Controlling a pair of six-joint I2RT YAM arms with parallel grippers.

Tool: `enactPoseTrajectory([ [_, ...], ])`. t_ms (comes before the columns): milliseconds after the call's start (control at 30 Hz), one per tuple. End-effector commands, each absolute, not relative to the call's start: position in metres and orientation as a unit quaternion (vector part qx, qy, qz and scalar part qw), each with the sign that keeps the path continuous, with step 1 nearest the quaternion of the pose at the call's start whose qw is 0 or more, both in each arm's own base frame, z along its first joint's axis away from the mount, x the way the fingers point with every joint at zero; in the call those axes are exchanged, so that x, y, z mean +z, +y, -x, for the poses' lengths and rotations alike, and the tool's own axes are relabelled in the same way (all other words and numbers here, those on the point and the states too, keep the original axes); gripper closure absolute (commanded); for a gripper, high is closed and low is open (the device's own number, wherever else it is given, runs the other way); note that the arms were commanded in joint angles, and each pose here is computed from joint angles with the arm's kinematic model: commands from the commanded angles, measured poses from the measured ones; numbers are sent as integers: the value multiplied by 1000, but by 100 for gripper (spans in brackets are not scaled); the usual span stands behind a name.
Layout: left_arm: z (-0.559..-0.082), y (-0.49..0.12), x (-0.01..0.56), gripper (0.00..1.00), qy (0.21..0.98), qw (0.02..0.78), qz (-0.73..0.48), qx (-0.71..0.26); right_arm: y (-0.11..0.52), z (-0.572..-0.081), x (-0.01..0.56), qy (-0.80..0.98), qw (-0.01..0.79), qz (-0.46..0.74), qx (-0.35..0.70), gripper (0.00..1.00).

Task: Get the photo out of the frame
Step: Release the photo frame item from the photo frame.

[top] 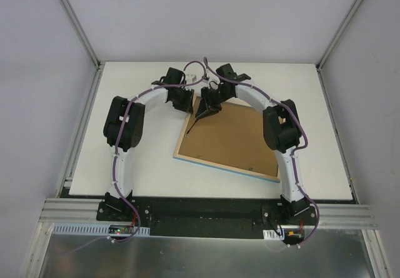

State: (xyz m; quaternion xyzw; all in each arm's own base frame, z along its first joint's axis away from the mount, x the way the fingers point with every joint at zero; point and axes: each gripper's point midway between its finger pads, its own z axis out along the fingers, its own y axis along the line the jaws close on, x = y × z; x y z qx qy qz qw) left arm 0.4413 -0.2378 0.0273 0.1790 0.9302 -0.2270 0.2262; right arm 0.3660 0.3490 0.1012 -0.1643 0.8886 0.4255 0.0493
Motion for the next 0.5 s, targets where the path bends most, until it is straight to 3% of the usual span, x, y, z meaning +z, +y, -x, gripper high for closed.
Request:
enactPoseTrajectory([
  [0,-426,-224,1,86,945,197,-175,-195,362,-370,111,874,43,165,455,99],
  [467,-427,-223,1,89,943,206,-174,-195,372,-378,102,870,30,160,466,99],
])
